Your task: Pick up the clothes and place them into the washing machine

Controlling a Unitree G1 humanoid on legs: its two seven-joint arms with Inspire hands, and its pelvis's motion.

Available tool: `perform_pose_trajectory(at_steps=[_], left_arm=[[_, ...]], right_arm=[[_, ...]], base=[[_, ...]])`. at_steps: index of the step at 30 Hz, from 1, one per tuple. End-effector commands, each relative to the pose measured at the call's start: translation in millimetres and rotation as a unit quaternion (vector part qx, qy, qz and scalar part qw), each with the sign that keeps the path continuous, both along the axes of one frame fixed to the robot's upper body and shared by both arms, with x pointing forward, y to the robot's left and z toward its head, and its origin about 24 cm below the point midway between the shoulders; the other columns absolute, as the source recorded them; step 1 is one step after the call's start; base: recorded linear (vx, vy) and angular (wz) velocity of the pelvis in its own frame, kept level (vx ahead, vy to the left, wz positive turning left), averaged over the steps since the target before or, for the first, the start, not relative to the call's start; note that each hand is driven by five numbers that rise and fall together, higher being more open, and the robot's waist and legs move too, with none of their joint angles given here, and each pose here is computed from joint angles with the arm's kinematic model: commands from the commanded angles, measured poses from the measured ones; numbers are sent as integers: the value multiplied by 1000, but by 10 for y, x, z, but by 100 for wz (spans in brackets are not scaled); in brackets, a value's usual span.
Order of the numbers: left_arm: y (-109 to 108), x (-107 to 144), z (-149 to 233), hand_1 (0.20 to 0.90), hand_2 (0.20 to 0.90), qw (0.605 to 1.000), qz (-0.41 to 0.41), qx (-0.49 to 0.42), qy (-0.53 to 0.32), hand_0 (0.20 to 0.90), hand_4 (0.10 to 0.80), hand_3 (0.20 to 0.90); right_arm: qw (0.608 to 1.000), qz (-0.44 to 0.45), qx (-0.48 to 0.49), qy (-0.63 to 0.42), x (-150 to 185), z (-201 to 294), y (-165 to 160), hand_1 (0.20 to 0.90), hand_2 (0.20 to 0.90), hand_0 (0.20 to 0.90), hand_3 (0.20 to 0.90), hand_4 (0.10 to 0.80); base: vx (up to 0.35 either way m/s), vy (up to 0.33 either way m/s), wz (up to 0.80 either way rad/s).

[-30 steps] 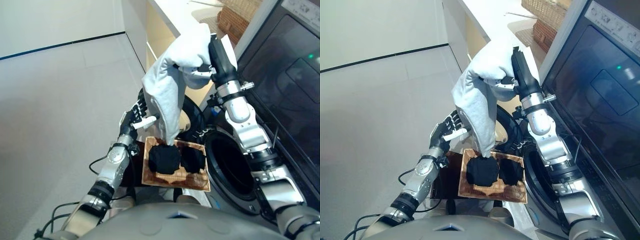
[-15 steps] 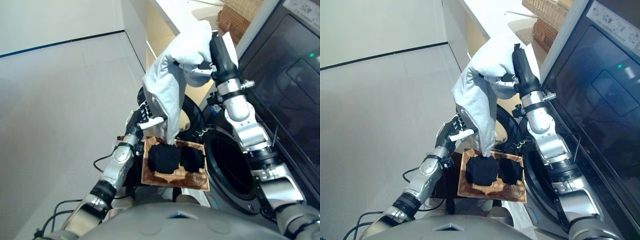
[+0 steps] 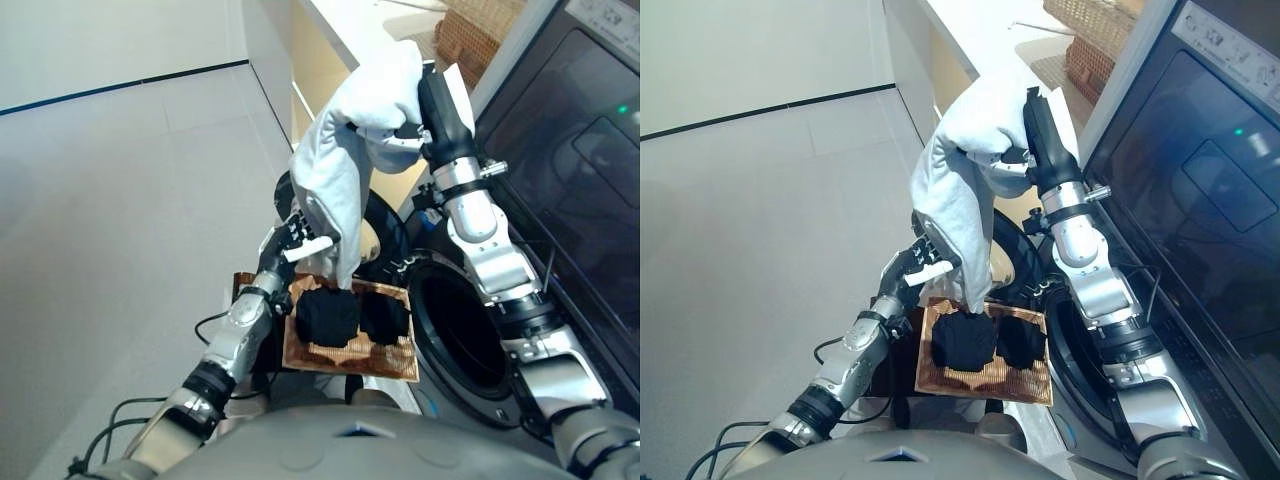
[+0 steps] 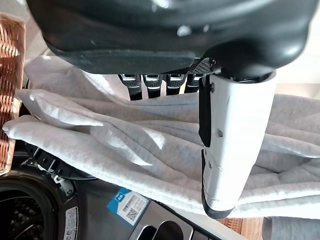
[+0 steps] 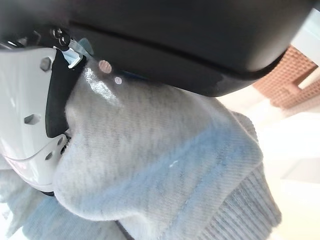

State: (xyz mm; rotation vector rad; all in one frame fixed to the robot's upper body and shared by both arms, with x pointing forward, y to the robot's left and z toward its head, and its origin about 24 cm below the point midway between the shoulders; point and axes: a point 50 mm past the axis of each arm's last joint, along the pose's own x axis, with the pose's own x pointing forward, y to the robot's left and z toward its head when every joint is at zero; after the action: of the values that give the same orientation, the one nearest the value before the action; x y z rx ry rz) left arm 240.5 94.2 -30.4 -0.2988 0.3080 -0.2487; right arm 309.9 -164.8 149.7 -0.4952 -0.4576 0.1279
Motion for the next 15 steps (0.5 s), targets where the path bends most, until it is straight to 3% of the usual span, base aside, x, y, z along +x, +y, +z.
perform_pose_trajectory(at_steps=[1,15], left_arm=[[-361,309,560,900,900,989,-63,-38,-131,900,800,900],[-454,491,674,900,900,987,-50,-4,-154,900,800,900]], right_arm=[[982,25,38,-181,86,926,114,200,200,200,200,300],[982,60,57,-172,38,881,220,200,200,200,200,300]], base=[[0,0,0],[0,0,0]])
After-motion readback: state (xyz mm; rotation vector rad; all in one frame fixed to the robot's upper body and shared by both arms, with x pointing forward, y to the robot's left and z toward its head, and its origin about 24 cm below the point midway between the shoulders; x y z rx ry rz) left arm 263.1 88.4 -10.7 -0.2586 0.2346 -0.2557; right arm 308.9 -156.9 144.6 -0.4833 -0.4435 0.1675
